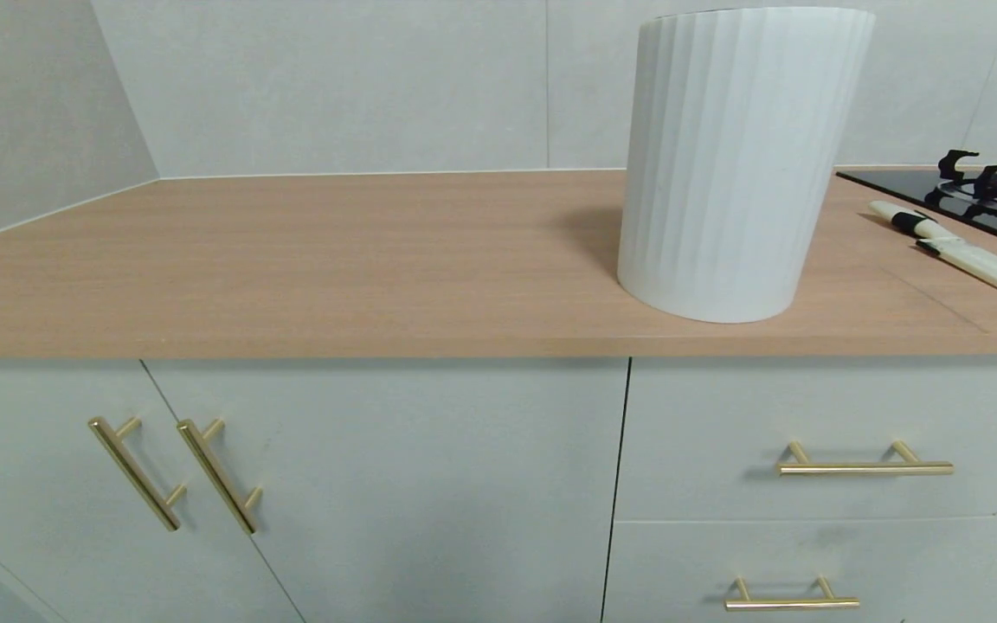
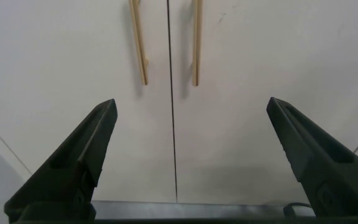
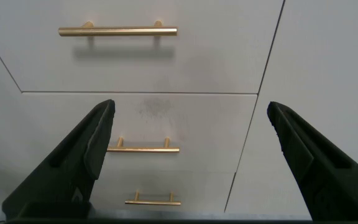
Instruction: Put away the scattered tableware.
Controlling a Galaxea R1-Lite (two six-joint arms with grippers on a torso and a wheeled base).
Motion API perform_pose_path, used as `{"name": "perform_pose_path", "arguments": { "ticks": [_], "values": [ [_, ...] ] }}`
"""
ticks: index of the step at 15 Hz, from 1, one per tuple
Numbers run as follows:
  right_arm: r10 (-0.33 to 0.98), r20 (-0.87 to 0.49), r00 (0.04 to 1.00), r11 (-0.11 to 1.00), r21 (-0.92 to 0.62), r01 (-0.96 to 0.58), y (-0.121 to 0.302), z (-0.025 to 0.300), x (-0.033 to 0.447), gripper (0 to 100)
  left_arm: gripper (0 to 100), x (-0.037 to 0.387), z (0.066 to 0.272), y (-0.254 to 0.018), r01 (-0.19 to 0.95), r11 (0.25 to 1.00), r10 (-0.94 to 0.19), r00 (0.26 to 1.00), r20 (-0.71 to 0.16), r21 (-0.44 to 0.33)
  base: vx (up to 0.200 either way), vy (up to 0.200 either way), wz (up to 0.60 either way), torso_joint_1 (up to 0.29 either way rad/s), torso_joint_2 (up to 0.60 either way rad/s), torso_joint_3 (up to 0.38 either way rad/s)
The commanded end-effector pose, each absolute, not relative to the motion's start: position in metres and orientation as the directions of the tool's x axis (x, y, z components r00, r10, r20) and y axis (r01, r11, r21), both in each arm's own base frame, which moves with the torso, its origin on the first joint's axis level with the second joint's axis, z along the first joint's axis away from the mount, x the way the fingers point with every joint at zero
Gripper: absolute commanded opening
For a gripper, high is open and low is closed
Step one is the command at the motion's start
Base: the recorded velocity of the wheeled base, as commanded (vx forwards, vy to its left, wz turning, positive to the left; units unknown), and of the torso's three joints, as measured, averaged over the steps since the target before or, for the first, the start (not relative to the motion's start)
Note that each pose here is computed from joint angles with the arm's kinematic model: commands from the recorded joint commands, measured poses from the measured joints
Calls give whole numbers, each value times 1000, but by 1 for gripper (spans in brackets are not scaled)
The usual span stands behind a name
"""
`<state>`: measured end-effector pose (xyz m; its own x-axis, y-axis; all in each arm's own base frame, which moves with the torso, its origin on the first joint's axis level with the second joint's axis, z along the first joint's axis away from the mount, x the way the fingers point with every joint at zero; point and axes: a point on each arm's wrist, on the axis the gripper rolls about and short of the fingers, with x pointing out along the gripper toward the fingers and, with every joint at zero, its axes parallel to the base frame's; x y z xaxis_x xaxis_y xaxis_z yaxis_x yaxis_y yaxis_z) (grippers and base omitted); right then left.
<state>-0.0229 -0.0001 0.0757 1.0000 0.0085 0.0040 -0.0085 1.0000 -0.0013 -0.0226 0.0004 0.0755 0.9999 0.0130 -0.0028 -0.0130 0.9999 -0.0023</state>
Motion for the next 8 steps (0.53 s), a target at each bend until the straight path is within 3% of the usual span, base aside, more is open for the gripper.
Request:
{"name": "perform_pose_path", "arguments": {
  "ticks": [1,5,8],
  "values": [
    [9,3,1000,1000,-2,-9,0,76,-23,100,100,-23,76,0,-14,1000,14,1000,-3,-3,0,0,0,0,0,0],
    [9,3,1000,1000,-2,-9,0,76,-23,100,100,-23,76,0,-14,1000,14,1000,-2,-3,0,0,0,0,0,0],
    [9,3,1000,1000,-2,-9,0,76,-23,100,100,-23,76,0,-14,1000,14,1000,-3,-3,0,-200,0,-1,2,2]
  ]
}}
